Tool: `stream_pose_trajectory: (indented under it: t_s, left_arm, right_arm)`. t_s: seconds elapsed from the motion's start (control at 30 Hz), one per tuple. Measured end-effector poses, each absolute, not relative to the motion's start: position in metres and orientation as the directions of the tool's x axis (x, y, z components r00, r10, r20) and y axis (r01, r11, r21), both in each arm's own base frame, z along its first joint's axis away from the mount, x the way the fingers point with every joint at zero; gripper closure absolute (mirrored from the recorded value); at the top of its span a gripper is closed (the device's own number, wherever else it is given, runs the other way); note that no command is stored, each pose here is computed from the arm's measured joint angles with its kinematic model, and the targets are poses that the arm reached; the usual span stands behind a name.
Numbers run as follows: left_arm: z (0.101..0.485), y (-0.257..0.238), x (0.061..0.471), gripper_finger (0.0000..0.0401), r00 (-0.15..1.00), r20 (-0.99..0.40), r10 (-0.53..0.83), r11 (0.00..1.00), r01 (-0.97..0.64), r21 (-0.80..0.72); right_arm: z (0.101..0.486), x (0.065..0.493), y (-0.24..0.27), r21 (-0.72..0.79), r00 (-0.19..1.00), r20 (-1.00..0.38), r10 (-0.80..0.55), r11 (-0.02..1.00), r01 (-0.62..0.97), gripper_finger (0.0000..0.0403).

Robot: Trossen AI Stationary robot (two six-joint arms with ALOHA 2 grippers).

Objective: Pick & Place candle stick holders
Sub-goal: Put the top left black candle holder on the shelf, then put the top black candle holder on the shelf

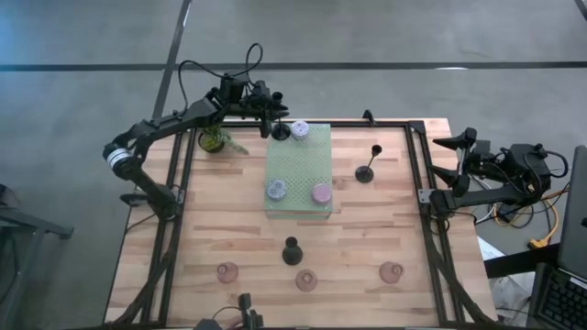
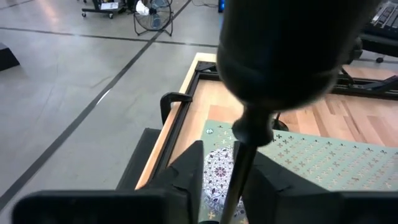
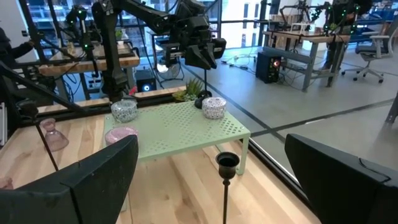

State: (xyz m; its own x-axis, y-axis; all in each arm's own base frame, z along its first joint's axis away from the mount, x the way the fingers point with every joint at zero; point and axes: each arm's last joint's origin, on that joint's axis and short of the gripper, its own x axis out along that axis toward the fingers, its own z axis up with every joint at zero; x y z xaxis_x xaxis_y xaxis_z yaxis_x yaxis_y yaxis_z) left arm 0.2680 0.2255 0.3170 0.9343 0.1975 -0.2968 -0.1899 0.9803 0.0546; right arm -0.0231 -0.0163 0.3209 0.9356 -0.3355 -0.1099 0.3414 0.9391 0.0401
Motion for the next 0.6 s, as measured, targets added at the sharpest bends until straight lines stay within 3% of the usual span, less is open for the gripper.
stream_pose_trajectory:
  t_s: [0.3, 0.6]
  left_arm:
    - [0.325, 0.219, 0.256, 0.0212, 0.922, -0.33, 0.203, 0.979, -0.197, 0.054]
    - [0.341, 0.197, 0.204, 0.0201, 0.867, -0.44, 0.234, 0.969, -0.243, 0.035]
  right_arm:
    - [0.321, -0.023, -0.016, 0.041, 0.936, -0.11, -0.336, 0.939, 0.342, 0.0003]
    - [0.321, -0.023, -0.016, 0.044, 0.936, -0.11, -0.335, 0.939, 0.342, 0.0003]
